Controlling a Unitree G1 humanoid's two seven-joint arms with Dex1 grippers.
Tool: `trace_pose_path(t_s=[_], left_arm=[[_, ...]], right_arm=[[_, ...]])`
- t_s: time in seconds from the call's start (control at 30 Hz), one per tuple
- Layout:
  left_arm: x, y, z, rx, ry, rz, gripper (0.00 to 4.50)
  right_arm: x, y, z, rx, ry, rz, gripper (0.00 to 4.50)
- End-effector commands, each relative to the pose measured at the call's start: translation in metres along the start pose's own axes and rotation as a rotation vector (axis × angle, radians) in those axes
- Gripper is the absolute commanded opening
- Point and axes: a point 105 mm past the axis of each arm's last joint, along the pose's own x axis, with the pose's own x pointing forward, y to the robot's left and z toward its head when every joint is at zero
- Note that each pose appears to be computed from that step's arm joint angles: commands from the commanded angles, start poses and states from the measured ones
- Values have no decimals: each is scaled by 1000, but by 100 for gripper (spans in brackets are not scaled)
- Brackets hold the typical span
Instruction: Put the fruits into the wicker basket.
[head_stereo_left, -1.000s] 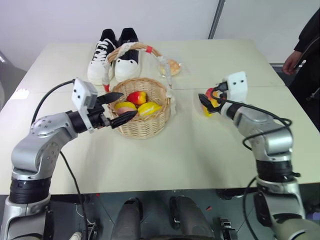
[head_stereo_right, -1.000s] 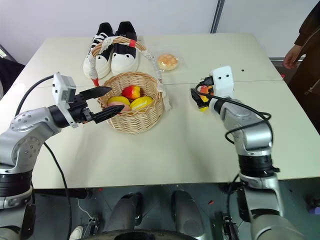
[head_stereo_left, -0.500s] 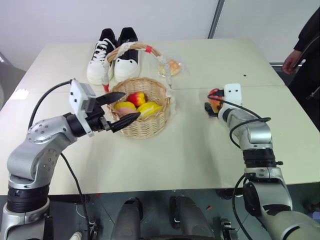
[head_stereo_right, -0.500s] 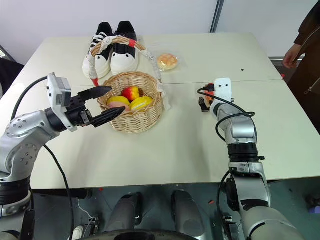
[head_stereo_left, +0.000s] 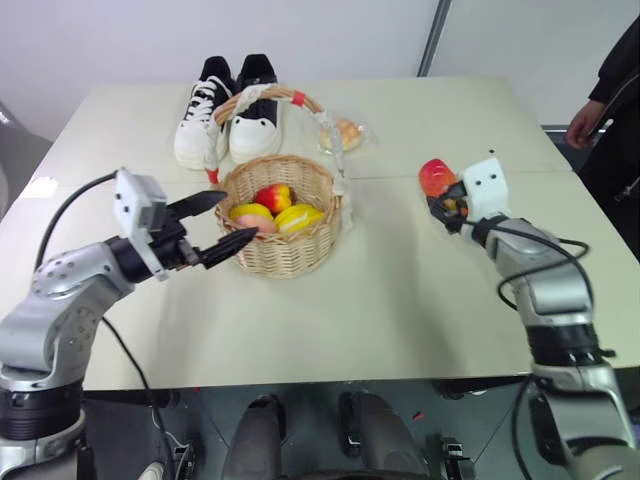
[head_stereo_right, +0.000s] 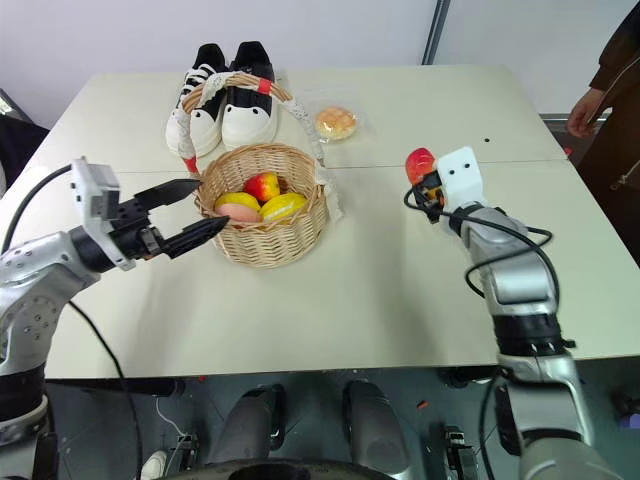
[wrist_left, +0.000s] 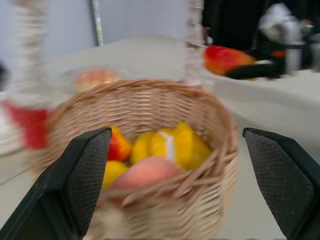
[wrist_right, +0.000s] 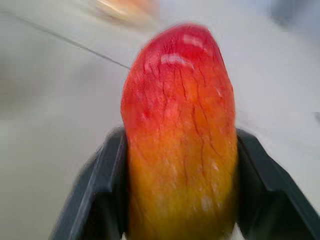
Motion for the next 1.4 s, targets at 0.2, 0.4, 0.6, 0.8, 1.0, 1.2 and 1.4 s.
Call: trace_pose_path(t_s=[0.2, 0.4, 0.6, 0.8, 1.0, 1.2, 1.4], left_arm=[[-24, 14, -1, 6, -33, 53, 450], [-30, 14, 1, 14, -38, 74, 450], [-25, 1, 3, 5, -67, 54, 450], [-20, -7, 4, -6, -83, 41, 450], [-18, -7, 6, -10, -93, 36, 450], [-11, -6, 7, -16, -106, 16, 450], [-4, -9, 9, -19, -121, -6, 450]], right_arm=[[-7, 104, 106, 8, -323, 510, 199], [46, 133, 131, 15, -266, 435, 199], [82, 126, 141, 67, -231, 316, 248], [58, 133, 153, -17, -367, 390, 440], [8, 117, 129, 37, -404, 511, 440], [27, 87, 110, 152, -330, 321, 440], [73, 64, 109, 250, -321, 137, 440]])
